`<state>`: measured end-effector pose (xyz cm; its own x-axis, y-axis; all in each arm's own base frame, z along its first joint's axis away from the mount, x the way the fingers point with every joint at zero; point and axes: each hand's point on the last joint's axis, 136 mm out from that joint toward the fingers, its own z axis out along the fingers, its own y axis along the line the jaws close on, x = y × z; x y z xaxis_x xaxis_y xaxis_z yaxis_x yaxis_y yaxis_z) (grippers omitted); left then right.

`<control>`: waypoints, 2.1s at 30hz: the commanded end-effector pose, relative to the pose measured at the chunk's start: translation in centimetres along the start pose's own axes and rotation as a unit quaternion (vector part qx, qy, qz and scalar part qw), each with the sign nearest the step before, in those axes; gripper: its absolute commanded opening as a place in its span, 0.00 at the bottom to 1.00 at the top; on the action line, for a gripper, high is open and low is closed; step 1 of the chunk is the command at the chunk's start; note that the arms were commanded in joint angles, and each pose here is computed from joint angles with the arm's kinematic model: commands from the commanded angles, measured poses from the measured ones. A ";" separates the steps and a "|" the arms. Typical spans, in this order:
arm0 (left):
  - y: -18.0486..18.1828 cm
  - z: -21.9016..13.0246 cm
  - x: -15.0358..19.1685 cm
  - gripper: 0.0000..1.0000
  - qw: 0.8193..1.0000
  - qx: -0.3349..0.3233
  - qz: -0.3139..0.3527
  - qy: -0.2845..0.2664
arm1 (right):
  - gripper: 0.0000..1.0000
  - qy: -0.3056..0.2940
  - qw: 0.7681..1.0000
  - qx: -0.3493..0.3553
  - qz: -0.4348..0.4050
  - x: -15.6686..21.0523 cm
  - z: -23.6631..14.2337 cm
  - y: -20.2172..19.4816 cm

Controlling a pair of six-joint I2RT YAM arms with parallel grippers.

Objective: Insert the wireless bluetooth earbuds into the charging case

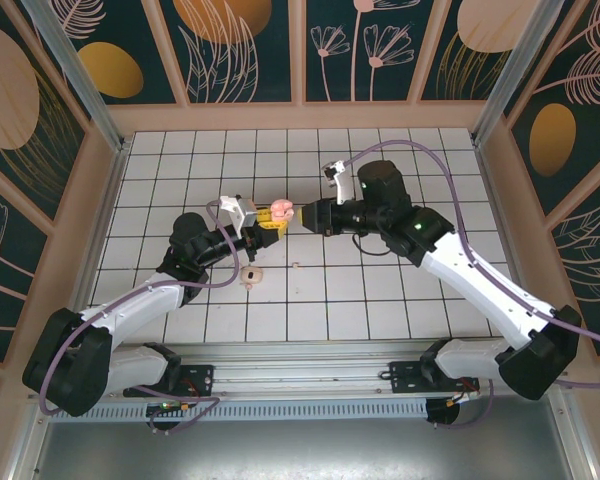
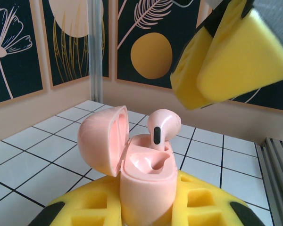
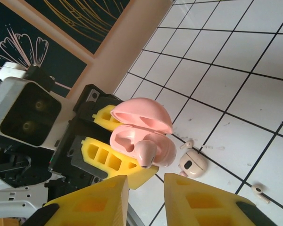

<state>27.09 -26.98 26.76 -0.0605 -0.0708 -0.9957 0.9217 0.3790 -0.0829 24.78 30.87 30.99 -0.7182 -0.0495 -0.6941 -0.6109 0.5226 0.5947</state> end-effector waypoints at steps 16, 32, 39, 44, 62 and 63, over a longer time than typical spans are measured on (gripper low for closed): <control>-0.6 0.1 -2.8 0.08 0.999 0.011 0.025 -0.033 | 0.21 -0.010 1.000 -0.024 -0.014 -1.8 1.3 1.0; -0.6 0.0 -2.6 0.08 0.999 0.009 0.027 -0.032 | 0.20 0.007 0.999 -0.028 -0.018 -1.4 2.1 1.6; -0.7 0.0 -2.6 0.08 0.999 0.011 0.034 -0.028 | 0.29 -0.037 0.999 -0.030 -0.019 -2.9 -0.2 2.5; -0.8 0.0 -2.6 0.08 0.999 0.012 0.039 -0.025 | 0.27 -0.041 0.998 -0.036 -0.011 -3.1 -0.3 2.9; -0.8 -0.2 -2.5 0.07 0.999 0.010 0.040 -0.025 | 0.16 0.032 0.999 0.005 0.013 -0.4 3.7 -0.1; -0.8 -0.2 -2.5 0.07 0.999 0.009 0.039 -0.025 | 0.16 0.030 0.999 0.005 0.011 -0.5 3.6 0.1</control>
<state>27.31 -26.65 26.48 -0.0736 -0.0538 -0.9958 0.9115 0.4015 -0.0891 26.55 33.44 30.16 -0.7470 -0.0627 -0.6618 -0.5883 0.5259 0.6143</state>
